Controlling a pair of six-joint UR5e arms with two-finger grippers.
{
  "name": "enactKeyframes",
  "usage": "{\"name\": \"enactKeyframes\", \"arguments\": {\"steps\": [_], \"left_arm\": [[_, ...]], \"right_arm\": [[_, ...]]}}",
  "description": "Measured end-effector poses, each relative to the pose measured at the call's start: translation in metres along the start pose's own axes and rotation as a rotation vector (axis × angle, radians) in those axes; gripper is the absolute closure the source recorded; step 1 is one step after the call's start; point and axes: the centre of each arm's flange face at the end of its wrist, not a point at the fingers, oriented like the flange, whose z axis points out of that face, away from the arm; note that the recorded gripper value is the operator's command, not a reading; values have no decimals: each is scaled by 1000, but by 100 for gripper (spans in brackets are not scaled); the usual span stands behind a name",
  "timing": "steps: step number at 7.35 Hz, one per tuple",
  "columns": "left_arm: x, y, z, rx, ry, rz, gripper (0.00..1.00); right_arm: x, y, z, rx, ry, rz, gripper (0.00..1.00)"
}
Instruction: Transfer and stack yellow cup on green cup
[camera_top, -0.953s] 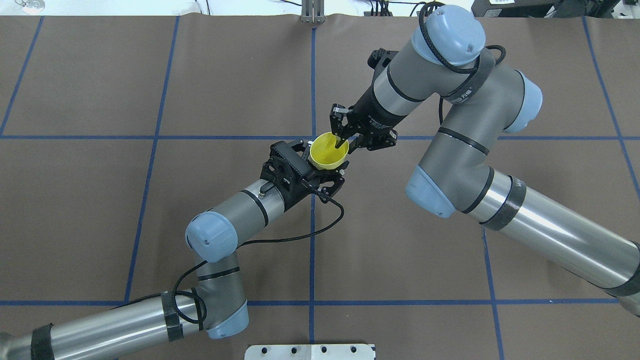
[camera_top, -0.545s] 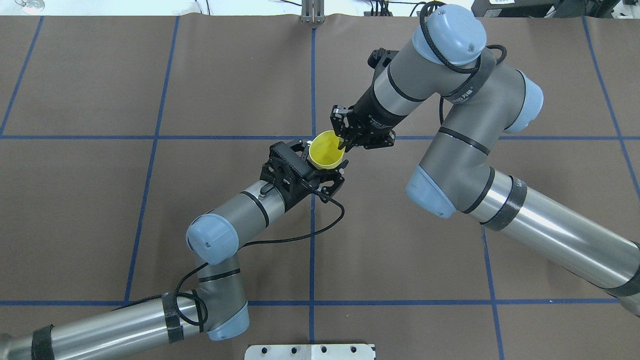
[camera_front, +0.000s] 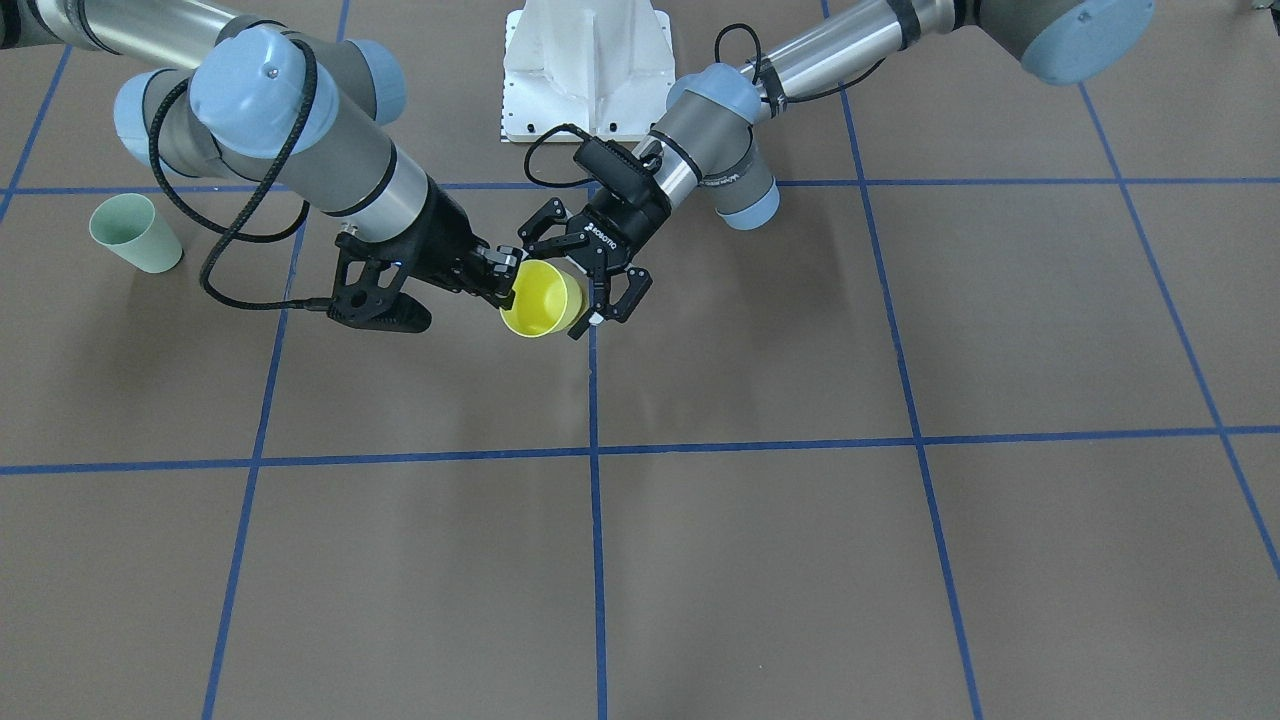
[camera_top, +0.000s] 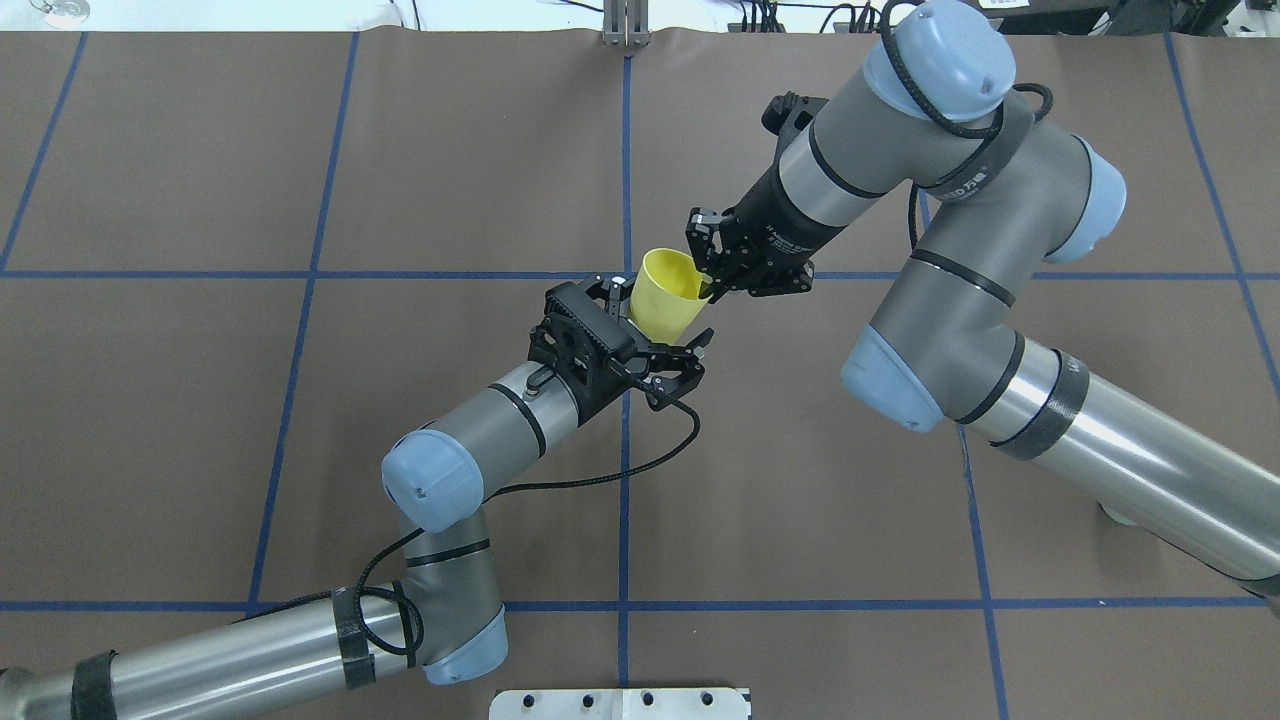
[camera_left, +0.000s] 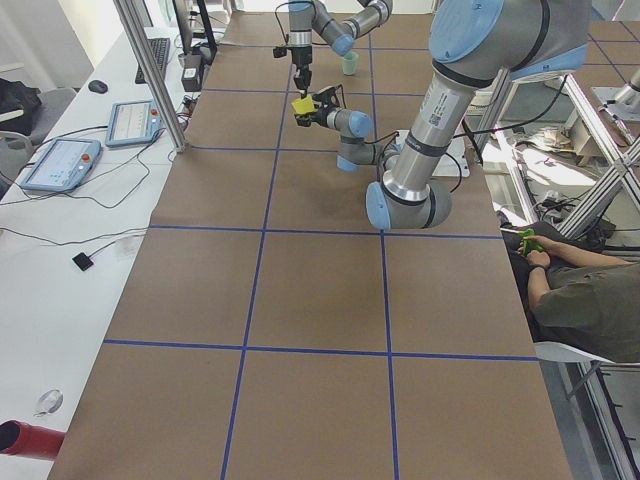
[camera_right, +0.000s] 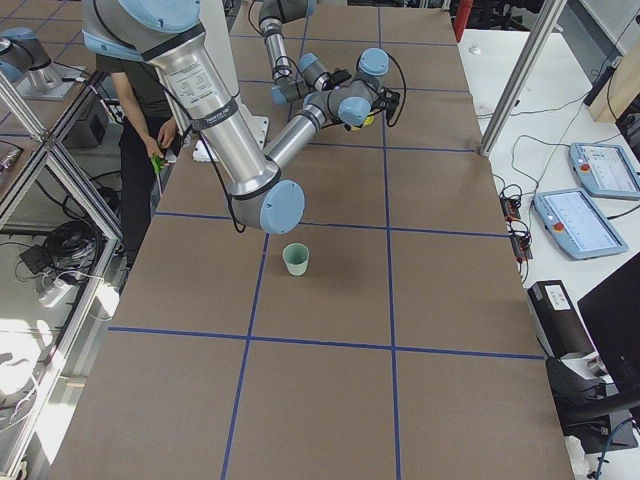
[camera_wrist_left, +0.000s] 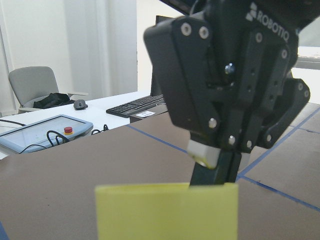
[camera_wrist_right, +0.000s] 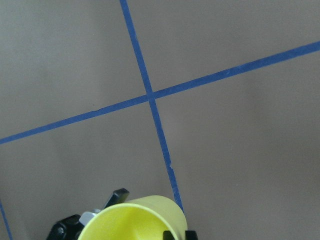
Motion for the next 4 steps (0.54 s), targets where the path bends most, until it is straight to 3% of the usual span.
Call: {"name": "enactKeyframes", "arguments": {"steps": [2,4], "left_arm": [[1,-4,-3,8,4,-4,0],[1,-5,-4,9,6,-7,1]], "right_arm": [[30,-17,-22,14,3,29,100],[70,-45,-72,81,-11,82,100]]}}
